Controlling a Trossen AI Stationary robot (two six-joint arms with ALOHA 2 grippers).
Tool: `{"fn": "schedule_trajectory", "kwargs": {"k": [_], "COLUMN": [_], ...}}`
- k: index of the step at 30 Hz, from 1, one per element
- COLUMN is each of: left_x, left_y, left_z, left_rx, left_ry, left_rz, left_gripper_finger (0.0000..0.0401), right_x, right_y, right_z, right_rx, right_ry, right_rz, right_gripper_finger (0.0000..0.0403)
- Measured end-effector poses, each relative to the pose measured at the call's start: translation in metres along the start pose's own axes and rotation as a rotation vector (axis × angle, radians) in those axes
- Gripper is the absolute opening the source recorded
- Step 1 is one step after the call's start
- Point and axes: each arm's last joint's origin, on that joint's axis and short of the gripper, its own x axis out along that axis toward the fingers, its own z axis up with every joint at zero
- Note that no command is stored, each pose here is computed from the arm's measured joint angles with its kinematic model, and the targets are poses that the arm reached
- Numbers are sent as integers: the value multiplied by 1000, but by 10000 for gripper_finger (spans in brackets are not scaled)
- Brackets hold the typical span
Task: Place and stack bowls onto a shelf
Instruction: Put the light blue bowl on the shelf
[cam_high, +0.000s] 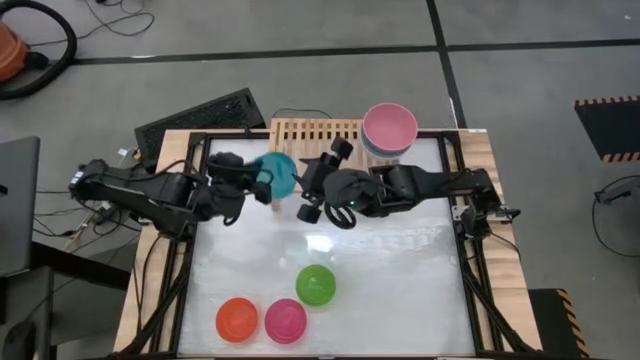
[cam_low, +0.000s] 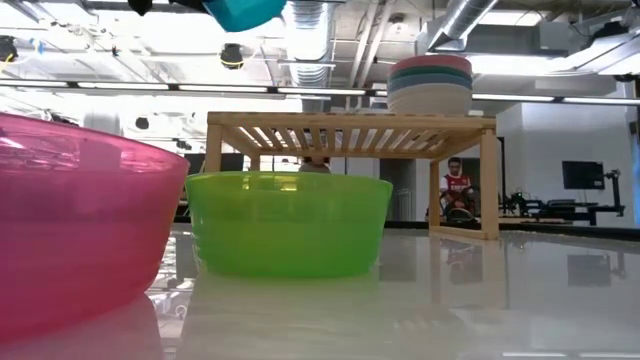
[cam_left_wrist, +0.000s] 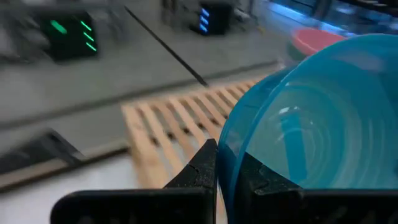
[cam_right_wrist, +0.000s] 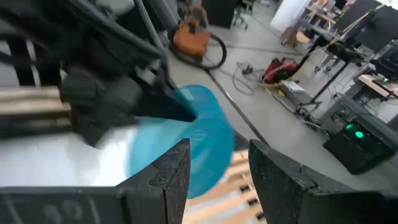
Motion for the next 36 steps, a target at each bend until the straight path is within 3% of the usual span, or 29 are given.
{"fn": "schedule_trajectory", "kwargs": {"k": [5,13,18,21,28,36], "left_x": [6,7,7,7,5,6], "left_y": [1,-7,-9,-12,-20,-22], "left_z": [9,17,21,23,35,34], "left_rx": [121,355,426,564,692,833], "left_ry": [-85,-126,-141,-148,-220,-227], "left_rz": [80,65,58,33,-44,-50], "left_gripper_finger": [0,0,0,0,0,0], "right_x": [4,32,34,36,38,38], "right_y": [-6,-11,-13,-15,-19,-20], "right_z": [5,-3,-5,-9,-13,-22], "right_rx": [47,54,75,64,51,1], "right_ry": [-39,-1,9,42,85,164], "right_rz": [-17,-60,-65,-64,3,-45], "right_gripper_finger": [187,187,187,187,187,187]}}
